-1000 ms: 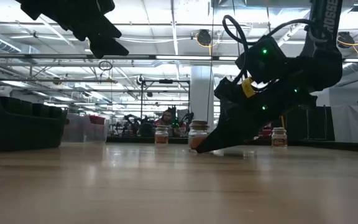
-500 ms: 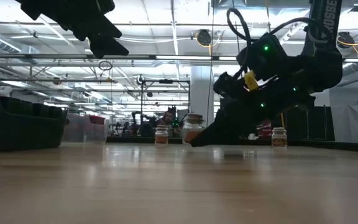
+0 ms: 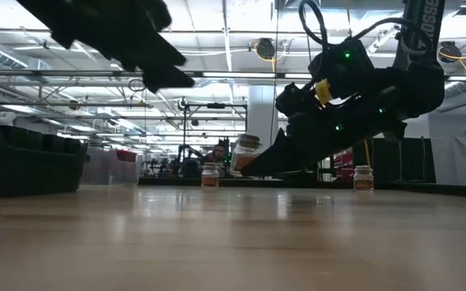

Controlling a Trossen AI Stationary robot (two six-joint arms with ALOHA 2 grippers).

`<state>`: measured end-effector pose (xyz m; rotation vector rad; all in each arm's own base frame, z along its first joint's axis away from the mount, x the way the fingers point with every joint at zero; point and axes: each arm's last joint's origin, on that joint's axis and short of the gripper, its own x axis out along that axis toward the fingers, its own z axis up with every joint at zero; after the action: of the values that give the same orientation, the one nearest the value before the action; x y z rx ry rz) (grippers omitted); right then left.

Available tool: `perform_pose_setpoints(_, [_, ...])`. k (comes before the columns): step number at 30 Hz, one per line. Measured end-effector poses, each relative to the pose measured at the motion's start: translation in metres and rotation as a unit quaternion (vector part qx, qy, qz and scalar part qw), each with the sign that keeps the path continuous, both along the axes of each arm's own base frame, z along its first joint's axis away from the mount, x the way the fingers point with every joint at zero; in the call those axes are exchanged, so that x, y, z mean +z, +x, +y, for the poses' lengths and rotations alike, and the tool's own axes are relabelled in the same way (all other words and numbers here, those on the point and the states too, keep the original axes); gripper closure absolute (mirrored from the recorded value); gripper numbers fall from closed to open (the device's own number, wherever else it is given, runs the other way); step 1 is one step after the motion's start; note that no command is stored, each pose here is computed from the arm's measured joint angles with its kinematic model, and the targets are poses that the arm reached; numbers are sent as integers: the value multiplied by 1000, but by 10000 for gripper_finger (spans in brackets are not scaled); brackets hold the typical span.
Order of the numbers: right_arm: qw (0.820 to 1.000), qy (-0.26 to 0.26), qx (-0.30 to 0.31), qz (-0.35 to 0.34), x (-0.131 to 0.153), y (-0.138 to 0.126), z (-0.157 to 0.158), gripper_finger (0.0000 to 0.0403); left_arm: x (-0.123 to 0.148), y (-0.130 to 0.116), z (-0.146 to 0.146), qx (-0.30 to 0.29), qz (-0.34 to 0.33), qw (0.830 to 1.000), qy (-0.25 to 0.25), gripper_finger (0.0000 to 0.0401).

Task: Sort spices by type
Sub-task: Put the brown seasoning bottle into the gray bin

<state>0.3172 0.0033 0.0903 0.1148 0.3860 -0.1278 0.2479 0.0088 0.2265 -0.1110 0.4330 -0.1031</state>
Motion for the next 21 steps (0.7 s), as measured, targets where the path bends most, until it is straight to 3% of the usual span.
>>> perform_pose_setpoints(4, [1000, 0, 1, -1, 0, 0, 0, 248, -18, 19, 1, -5, -7, 1000, 12, 102])
perform_pose_setpoints(10, [1000, 5, 11, -2, 0, 0, 1, 253, -38, 41, 3, -26, -20, 997, 71, 102])
perform_pose_setpoints(21, [1000, -4, 15, -4, 1, 0, 1, 251, -69, 70, 6, -17, 8, 997, 72, 102])
